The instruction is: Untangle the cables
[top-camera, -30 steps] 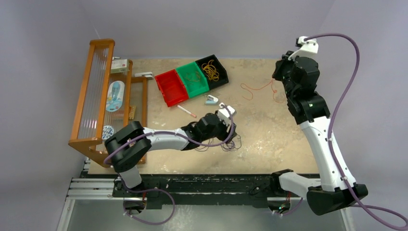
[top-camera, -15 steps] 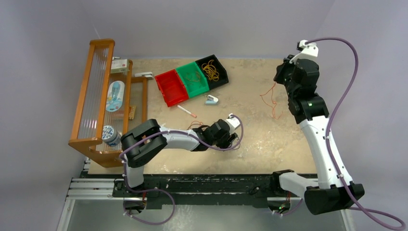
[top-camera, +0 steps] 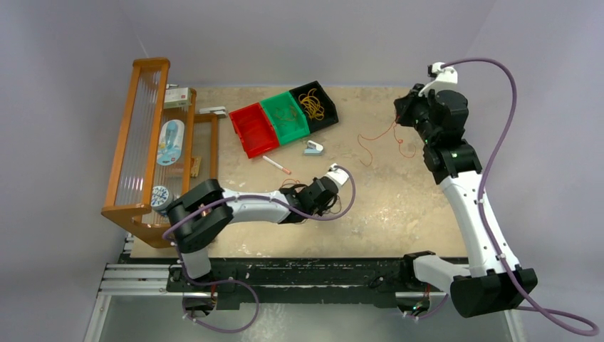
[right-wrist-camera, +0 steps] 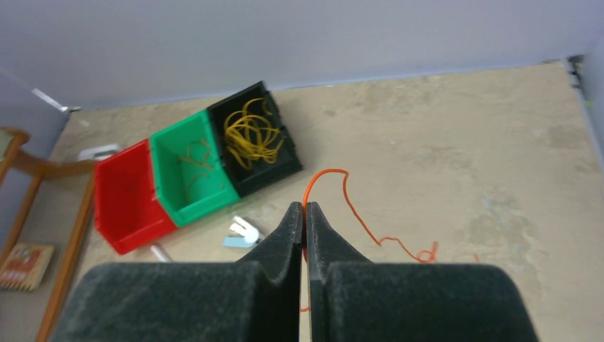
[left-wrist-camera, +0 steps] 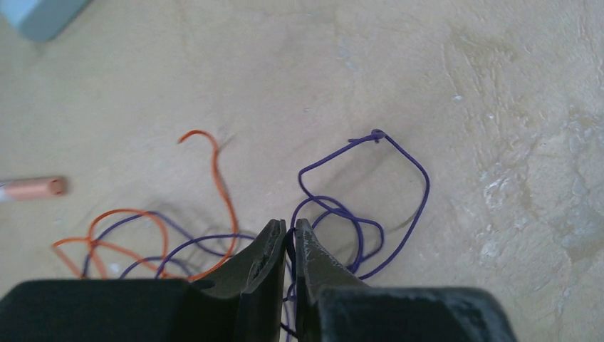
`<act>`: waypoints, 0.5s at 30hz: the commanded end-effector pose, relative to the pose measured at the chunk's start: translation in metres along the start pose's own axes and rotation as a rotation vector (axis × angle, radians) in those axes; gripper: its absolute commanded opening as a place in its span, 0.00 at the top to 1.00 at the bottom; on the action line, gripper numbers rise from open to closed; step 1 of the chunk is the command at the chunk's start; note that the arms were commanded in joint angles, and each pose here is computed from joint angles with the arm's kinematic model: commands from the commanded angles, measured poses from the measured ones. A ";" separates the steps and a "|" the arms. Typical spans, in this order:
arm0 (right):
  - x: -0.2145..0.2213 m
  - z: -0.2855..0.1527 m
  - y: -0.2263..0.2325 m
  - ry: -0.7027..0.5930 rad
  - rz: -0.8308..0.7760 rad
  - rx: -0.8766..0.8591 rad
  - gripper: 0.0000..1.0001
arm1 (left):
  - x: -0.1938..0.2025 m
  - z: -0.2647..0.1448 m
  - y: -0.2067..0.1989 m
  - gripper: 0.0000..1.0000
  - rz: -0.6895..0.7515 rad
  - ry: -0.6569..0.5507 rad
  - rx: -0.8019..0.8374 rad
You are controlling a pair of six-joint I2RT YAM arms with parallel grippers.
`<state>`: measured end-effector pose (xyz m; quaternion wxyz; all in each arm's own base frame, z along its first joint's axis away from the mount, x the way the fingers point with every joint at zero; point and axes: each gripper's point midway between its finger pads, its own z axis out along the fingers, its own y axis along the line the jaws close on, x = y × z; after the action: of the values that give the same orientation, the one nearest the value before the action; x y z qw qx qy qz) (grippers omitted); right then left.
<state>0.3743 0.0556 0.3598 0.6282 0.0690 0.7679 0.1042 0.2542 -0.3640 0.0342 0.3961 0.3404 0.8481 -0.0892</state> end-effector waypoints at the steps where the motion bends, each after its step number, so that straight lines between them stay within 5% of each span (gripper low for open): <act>1: -0.019 -0.004 0.039 -0.072 -0.031 -0.223 1.00 | -0.034 -0.038 0.036 0.93 -0.117 -0.119 -0.156; 5: -0.023 -0.006 0.039 -0.089 -0.038 -0.225 1.00 | -0.037 -0.059 0.057 0.91 -0.185 -0.163 -0.224; 11: -0.011 -0.006 0.038 -0.057 0.000 -0.222 1.00 | -0.042 -0.081 0.075 0.61 -0.268 -0.236 -0.245; 15: -0.002 -0.002 0.038 -0.033 0.004 -0.229 1.00 | -0.047 -0.087 0.085 0.50 -0.314 -0.263 -0.247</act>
<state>0.3732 0.0876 0.3587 0.6282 0.0065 0.7585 0.1731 0.2669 -0.2945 0.1146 0.4938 0.1907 0.8458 -0.0675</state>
